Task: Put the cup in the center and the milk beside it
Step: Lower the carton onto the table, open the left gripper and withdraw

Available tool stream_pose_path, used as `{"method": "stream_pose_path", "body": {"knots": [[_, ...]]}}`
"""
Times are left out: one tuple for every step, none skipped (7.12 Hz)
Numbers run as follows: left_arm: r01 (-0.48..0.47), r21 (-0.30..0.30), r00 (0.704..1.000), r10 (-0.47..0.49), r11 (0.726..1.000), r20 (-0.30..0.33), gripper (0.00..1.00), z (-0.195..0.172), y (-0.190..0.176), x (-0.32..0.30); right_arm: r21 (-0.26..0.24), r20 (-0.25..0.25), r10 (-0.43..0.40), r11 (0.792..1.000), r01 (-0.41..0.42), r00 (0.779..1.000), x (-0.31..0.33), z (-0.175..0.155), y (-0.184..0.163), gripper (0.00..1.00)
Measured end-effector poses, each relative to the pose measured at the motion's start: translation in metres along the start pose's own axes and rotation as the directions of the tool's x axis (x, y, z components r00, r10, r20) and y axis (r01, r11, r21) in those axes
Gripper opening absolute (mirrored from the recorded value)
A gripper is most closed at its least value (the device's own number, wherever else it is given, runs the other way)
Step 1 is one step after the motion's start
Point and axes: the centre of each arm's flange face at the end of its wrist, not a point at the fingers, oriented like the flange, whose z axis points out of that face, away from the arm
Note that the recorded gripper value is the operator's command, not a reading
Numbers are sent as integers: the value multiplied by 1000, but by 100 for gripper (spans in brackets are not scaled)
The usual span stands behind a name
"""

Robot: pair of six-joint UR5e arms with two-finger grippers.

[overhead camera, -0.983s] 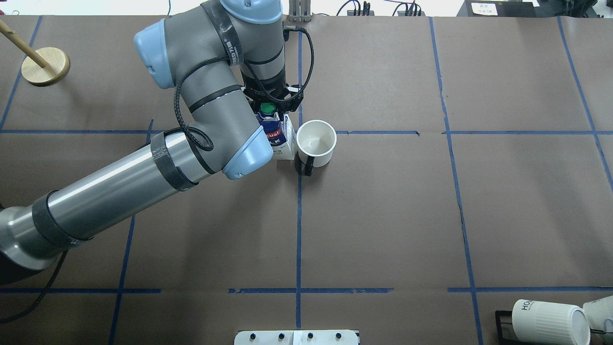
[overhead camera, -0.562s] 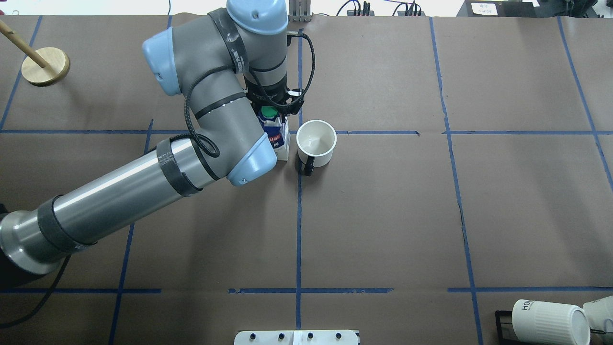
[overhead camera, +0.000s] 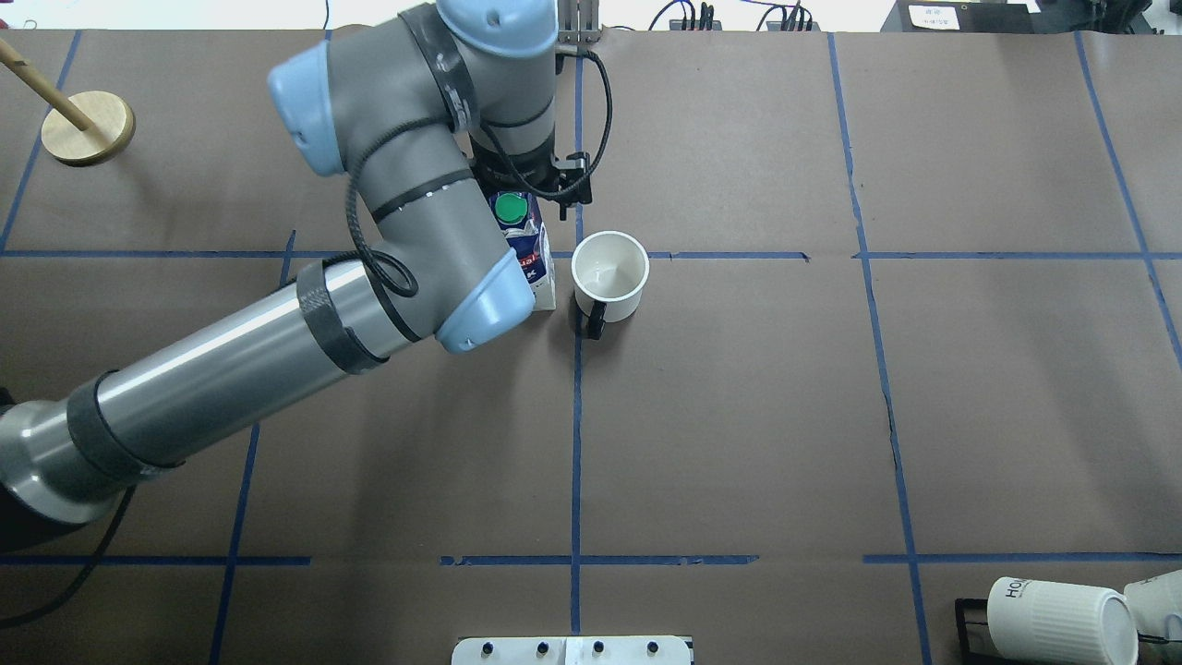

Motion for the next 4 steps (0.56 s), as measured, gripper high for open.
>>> {"method": "stream_pose_path", "body": {"knots": [[-26, -22, 1000, 26, 999, 2, 100, -25, -17, -24, 0, 0, 0, 1000, 0, 1000, 0, 0, 0, 100], [-54, -46, 999, 54, 997, 1, 100, -52, -36, -58, 1, 0, -1, 1000, 1, 1000, 0, 0, 0, 100], [-83, -68, 996, 82, 994, -20, 100, -71, -49, -107, 1, 0, -1, 1000, 1, 1000, 0, 0, 0, 100], [-126, -75, 991, 123, 989, -46, 100, -78, -49, -175, -2, 0, 1, 1000, -1, 1000, 1, 1, 1, 100]]}}
